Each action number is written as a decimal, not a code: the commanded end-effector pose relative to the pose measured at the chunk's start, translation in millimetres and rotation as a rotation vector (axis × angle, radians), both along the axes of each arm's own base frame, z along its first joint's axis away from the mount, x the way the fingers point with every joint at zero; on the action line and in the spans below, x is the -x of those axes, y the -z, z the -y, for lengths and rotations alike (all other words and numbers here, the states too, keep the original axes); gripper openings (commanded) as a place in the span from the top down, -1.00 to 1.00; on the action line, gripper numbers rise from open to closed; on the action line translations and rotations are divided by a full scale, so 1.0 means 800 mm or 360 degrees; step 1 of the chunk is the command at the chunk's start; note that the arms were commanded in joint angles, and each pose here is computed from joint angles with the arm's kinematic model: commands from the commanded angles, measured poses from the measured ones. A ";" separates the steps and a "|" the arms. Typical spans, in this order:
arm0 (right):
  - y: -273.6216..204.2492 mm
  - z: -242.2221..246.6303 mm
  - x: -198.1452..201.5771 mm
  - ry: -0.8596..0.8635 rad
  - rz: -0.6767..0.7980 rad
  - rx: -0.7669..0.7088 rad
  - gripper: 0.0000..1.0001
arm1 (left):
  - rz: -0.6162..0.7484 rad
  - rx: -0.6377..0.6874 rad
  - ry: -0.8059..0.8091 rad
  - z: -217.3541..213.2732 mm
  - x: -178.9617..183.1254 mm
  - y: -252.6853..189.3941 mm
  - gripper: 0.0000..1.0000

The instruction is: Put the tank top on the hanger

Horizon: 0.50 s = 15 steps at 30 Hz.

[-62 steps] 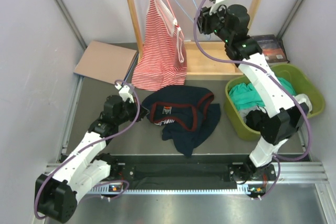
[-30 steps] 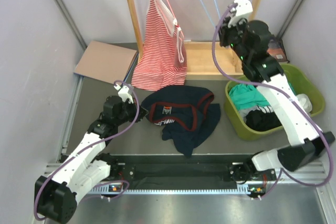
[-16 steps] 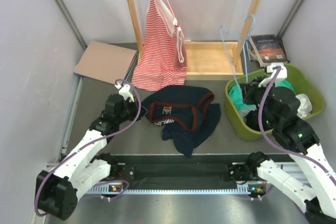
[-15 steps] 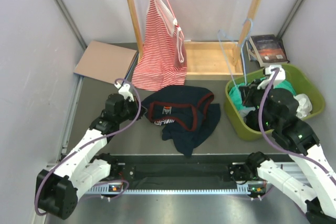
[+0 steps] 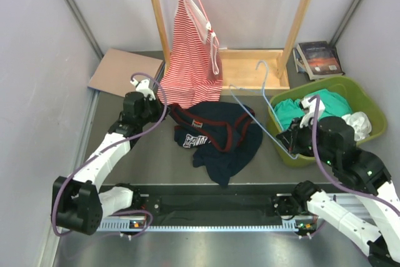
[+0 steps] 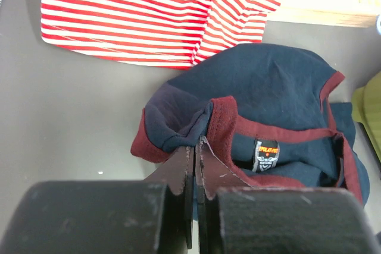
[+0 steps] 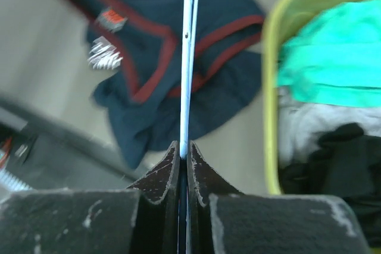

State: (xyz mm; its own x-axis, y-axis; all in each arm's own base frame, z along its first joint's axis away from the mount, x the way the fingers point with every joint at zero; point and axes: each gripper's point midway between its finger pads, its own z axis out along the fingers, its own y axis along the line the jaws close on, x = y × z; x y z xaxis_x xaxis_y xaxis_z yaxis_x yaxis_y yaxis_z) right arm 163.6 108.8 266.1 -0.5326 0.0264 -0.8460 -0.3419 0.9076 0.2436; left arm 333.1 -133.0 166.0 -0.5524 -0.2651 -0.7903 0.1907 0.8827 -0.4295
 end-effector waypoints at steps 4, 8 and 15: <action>-0.025 -0.043 0.067 -0.0590 0.0003 -0.0142 1.00 | 0.0261 0.0119 0.0270 0.025 -0.010 -0.050 1.00; -0.029 -0.058 0.084 -0.0773 0.0026 -0.0192 1.00 | 0.0294 0.0188 0.0404 0.038 0.001 -0.058 1.00; -0.038 -0.068 0.088 -0.0860 0.0132 -0.0264 1.00 | 0.0253 0.0350 0.0553 0.059 0.025 -0.071 1.00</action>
